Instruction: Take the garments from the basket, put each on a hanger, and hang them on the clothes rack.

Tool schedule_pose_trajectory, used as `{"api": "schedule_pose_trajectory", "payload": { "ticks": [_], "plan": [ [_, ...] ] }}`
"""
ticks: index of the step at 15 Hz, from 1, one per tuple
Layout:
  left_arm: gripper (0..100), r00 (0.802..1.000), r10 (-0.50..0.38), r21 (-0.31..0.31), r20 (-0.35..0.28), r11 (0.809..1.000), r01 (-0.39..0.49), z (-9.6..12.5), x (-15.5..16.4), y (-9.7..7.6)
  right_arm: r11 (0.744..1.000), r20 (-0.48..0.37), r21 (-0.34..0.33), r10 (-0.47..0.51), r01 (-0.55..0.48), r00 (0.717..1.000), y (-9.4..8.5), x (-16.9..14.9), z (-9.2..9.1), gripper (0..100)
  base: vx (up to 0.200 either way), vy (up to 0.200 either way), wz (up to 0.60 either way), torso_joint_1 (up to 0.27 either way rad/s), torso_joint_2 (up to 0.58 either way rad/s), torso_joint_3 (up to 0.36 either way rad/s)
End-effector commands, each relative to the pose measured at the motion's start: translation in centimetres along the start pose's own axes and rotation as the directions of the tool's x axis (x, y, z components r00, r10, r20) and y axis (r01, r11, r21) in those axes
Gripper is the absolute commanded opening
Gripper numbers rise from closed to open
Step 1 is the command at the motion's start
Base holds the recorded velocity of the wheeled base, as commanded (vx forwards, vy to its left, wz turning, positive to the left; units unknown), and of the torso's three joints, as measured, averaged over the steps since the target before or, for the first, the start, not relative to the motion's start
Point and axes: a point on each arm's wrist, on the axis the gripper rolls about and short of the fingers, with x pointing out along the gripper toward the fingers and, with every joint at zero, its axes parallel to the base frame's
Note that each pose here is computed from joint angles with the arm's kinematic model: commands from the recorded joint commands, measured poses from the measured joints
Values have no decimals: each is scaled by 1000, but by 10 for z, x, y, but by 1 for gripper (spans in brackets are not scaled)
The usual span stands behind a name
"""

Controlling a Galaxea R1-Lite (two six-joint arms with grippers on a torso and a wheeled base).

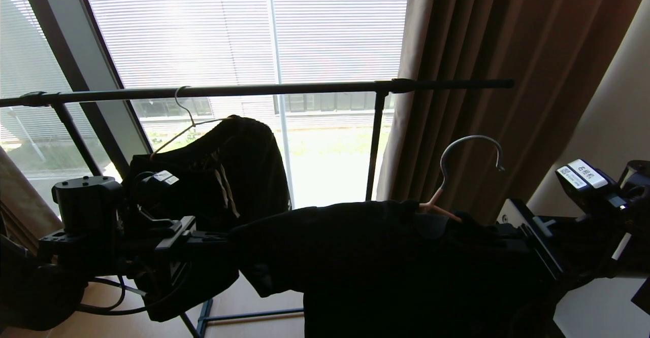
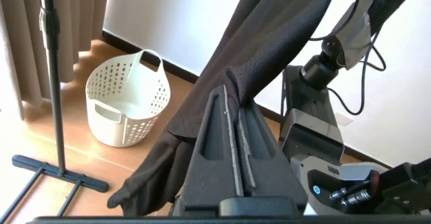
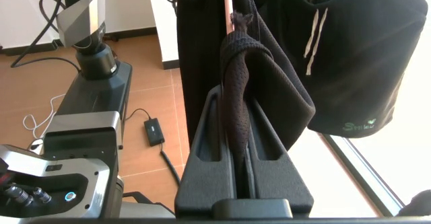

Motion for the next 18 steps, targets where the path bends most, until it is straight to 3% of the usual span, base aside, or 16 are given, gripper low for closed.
{"api": "schedule_pose_trajectory", "payload": {
  "ticks": [1,8,18],
  "plan": [
    [0,1000,19,13,11,1000,-19,1,-5,1,1000,0,-2,0,0,1000,-1,0,0,0,0,0,0,0,0,0],
    [0,994,95,63,55,993,-98,4,-27,10,1000,5,-10,-20,20,1000,-3,-4,2,0,0,0,0,0,0,0],
    [0,983,159,79,87,983,-166,-7,-45,29,999,8,-15,-29,29,1000,-5,-6,2,0,0,0,0,0,0,0]
  ]
}}
